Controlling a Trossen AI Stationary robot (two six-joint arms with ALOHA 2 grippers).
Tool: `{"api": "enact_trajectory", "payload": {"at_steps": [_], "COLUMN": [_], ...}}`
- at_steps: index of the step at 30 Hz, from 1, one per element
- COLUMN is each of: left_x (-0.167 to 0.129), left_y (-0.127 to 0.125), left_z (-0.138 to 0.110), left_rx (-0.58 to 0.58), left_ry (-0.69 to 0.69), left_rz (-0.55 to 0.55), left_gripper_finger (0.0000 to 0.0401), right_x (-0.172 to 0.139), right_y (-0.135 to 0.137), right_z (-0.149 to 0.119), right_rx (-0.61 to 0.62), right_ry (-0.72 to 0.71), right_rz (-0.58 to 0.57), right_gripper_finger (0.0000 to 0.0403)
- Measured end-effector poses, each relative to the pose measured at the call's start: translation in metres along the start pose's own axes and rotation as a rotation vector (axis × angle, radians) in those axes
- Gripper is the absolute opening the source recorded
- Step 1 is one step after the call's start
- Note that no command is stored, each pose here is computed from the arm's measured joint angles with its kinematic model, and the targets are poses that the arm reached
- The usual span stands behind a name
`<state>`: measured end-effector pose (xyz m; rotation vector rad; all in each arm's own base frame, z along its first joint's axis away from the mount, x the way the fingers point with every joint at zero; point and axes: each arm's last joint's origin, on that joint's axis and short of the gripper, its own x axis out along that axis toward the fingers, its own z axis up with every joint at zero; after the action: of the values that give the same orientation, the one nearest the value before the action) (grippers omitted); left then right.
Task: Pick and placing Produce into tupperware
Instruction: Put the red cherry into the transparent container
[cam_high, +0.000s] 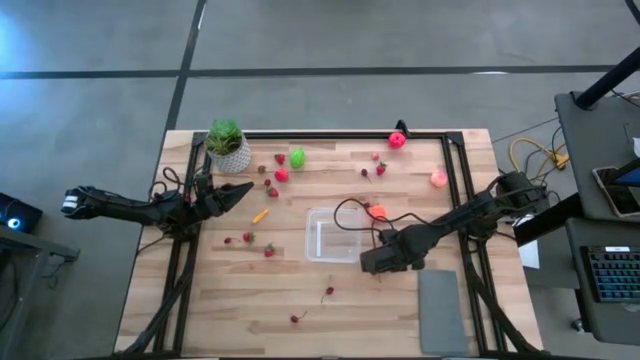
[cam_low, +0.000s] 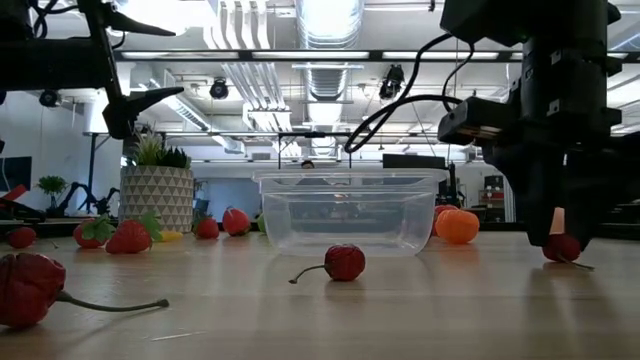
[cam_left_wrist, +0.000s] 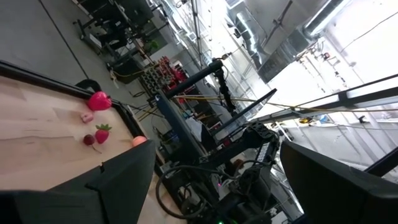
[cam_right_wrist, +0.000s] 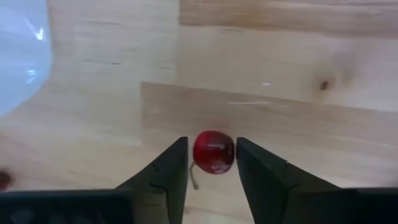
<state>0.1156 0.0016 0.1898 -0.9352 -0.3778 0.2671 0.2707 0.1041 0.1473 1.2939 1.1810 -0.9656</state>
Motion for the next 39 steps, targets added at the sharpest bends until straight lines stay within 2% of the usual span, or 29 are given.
{"api": "enact_trajectory", "payload": {"at_steps": [16,28,32,35,39], "left_x": [0.0,0.0,0.0,0.0,0.0], "left_y": [0.0,0.0,0.0,0.0,-0.001], "left_z": [0.0,0.0,0.0,0.0,0.001], "left_rx": [0.0,0.0,0.001,0.033,0.081], "left_ry": [0.001,0.002,0.003,0.001,-0.013], "left_rz": [0.0,-0.002,-0.001,-0.002,0.0], "left_gripper_finger": [0.0331,0.0331,0.0331,0.0331,0.0331], "right_x": [-0.002,-0.058,-0.087,-0.105,-0.106], "right_y": [0.001,0.02,0.028,0.041,0.062], "right_z": [0.0,-0.003,0.007,0.024,0.056], "right_rx": [-0.02,-0.145,-0.207,-0.279,-0.371], "right_ry": [0.003,-0.021,-0.092,-0.134,-0.139], "right_rz": [0.01,0.167,0.229,0.291,0.33], "right_gripper_finger": [0.0092,0.0076,0.0076,0.0076,0.0077]}}
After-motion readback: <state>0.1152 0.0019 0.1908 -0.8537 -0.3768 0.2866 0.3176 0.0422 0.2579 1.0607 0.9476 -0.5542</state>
